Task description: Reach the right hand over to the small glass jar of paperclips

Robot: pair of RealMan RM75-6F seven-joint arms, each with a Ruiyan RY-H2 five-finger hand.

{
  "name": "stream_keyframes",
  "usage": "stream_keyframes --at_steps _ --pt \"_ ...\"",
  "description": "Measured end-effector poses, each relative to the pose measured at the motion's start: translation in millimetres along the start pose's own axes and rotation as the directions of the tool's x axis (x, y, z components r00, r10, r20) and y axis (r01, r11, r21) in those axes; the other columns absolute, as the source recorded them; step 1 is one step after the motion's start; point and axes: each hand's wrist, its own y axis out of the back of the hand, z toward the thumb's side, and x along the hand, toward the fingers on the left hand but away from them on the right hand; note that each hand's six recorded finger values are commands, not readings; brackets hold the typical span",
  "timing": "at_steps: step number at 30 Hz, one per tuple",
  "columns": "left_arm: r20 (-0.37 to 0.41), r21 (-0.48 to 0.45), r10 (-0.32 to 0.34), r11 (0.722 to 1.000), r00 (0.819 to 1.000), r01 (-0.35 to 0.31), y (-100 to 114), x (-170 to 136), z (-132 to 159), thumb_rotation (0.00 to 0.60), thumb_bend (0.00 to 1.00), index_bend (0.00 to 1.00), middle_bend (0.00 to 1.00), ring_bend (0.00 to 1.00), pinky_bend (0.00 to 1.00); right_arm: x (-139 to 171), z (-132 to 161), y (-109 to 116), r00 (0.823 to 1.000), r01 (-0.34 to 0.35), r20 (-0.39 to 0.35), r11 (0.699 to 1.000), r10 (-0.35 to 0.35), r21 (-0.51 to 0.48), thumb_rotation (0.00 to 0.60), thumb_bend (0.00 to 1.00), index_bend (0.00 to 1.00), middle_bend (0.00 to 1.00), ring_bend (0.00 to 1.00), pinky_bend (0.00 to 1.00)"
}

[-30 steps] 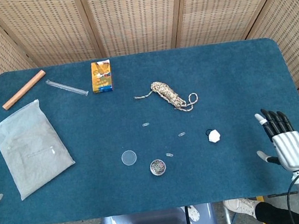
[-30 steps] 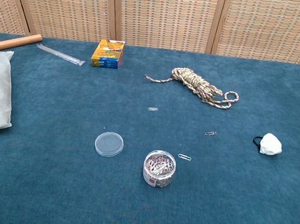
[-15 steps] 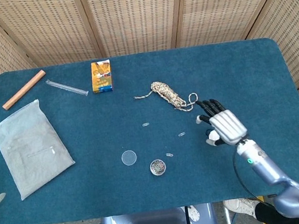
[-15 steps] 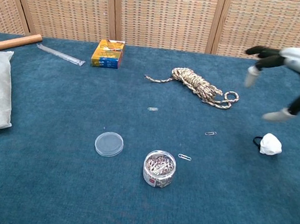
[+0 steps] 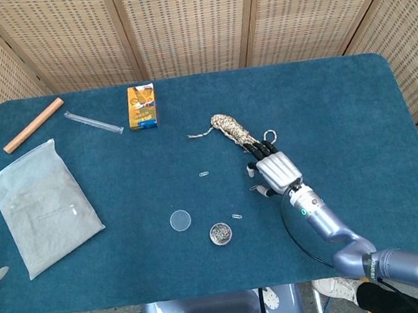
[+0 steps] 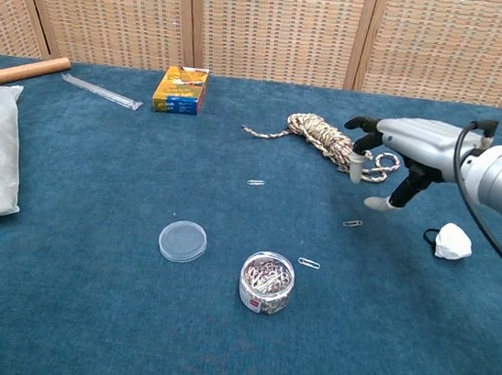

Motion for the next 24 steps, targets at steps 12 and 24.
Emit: stream_keyframes --at_steps 12,24 --pt "0.002 0.0 0.002 1.0 1.0 -0.002 0 0 0 0.6 0.0 0.0 0.0 0.0 0.0 -13 6 -18 0.999 -0.028 0.016 0.999 0.027 0.023 0.6 0.3 0.47 0.0 0.0 0.0" --pt "-0.003 0.0 -0.006 1.0 1.0 0.006 -2 2 -1 0.6 0.0 0.0 0.0 0.0 0.0 -19 7 -34 0.998 -0.056 0.023 0.998 0.055 0.038 0.6 0.31 0.51 0.0 0.0 0.0"
